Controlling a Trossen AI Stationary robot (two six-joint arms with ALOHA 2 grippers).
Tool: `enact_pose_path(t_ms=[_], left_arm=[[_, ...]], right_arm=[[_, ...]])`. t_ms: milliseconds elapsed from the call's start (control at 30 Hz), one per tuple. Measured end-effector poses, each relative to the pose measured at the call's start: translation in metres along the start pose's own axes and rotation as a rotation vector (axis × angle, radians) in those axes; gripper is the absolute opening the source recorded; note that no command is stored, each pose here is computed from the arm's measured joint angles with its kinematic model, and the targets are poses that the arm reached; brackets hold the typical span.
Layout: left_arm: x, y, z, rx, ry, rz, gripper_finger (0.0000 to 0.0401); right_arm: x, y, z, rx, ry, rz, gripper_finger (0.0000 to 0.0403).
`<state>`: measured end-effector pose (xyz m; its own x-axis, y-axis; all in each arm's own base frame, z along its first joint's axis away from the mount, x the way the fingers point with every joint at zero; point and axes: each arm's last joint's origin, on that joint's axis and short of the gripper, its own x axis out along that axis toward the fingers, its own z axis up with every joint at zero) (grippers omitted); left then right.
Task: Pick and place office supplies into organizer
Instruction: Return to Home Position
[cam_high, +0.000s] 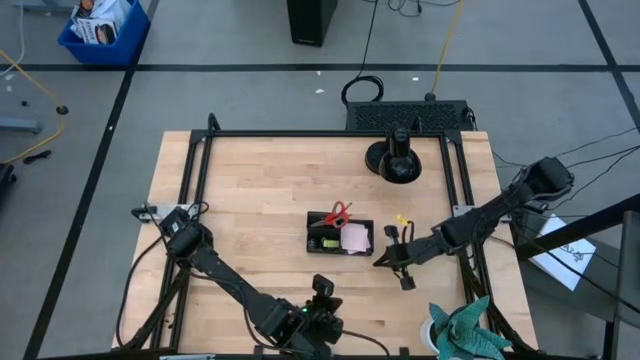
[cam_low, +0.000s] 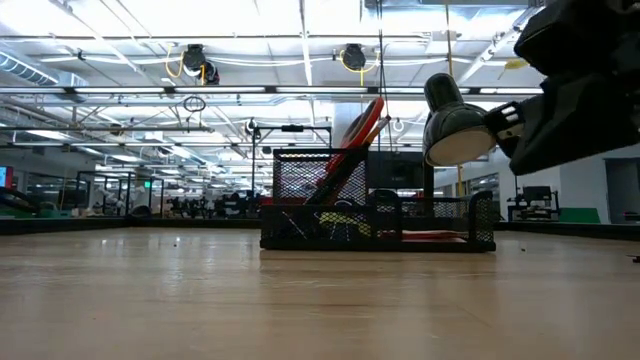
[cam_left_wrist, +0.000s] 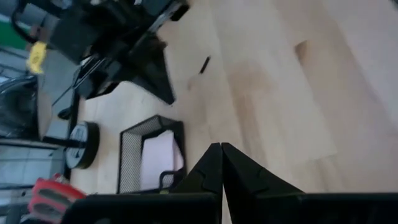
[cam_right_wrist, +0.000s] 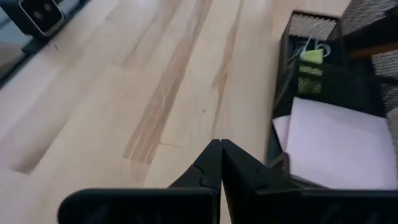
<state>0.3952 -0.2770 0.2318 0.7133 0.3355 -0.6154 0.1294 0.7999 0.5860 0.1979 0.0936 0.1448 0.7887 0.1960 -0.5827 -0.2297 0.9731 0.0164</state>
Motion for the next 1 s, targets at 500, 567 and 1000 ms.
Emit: enact_pose_path(t_ms=[500,567,1000], left_arm=[[0.009,0.011,-0.006,-0.029,0.063,0.034,0.0003],[0.011,0.013,-0.006,-0.033,0.067,0.034,0.0006],[0.02,0.021,-0.005,-0.056,0.069,-0.009,0.0012]], right_arm=[[0.017,-0.015,-0.008,0.074,0.077,-0.122,0.0],[0.017,-0.017,-0.008,0.084,0.08,-0.127,0.0],[0.017,-0.017,-0.008,0.112,0.073,-0.157,0.0]])
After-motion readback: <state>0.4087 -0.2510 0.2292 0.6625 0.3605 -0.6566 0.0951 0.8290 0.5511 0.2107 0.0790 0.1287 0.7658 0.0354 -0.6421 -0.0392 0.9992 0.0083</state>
